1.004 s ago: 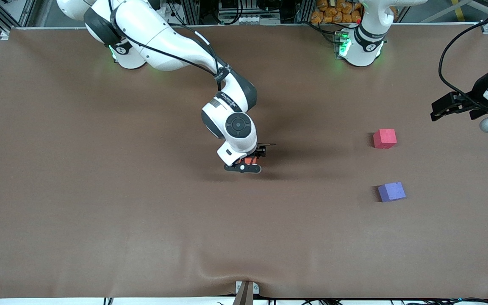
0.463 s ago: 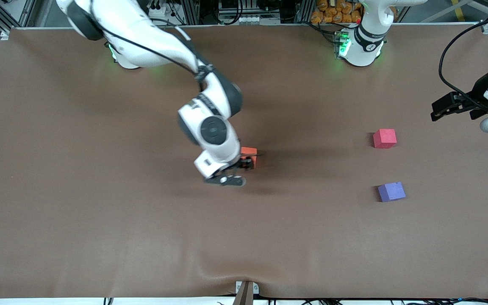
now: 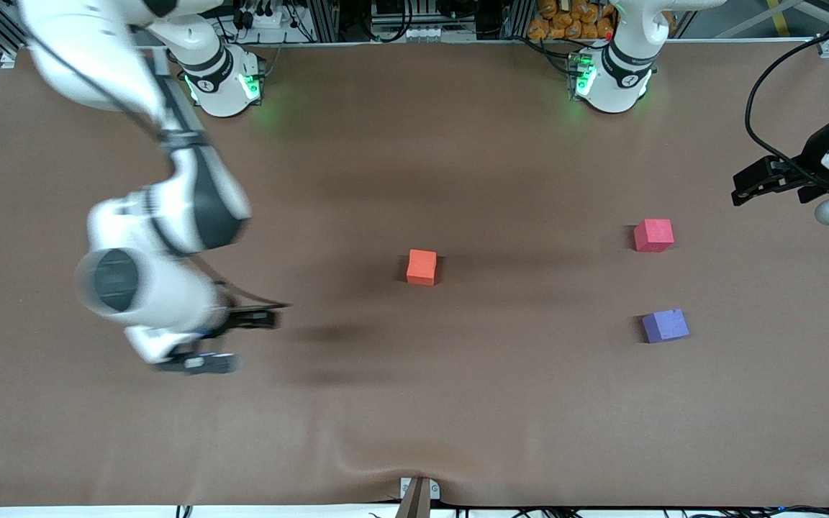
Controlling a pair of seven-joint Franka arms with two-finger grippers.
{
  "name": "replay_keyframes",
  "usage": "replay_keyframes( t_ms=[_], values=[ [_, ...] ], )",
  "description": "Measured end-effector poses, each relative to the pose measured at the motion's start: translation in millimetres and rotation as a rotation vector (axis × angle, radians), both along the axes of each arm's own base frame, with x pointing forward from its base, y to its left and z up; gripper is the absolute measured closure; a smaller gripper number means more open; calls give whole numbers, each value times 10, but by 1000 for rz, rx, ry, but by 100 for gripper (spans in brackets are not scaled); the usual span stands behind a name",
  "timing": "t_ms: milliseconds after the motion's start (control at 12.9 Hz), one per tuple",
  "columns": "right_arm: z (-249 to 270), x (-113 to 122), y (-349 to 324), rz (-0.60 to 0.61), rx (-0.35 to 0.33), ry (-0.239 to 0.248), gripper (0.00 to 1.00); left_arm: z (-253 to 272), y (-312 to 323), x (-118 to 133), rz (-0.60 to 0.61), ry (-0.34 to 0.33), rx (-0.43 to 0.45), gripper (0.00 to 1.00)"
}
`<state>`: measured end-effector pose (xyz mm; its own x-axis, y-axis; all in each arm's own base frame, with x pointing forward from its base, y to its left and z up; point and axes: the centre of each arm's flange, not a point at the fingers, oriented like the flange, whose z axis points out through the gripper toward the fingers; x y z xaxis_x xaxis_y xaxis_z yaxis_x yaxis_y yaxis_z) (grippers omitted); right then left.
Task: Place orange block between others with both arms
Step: 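Set the orange cube down, open and withdraw the right gripper, then reach the left gripper across to the orange cube at mid-table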
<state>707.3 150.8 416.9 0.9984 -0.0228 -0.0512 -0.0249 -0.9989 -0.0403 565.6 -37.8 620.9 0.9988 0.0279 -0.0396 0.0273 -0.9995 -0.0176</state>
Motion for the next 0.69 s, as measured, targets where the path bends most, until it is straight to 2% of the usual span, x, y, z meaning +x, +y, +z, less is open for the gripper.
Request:
replay_keyframes(
  t_ms=[232,386,695],
  values=[
    [641,-129,-1085,52,-13,-64,0,-4,-2,2,0,1,0,0],
    [1139,-423,-1494,69,-42,-88,0,-11,-5,4,-1,2,0,0],
    [1960,-1215,-1445,86,-52,-22,0,-116,-155,44,-26,19,-4,0]
  ],
)
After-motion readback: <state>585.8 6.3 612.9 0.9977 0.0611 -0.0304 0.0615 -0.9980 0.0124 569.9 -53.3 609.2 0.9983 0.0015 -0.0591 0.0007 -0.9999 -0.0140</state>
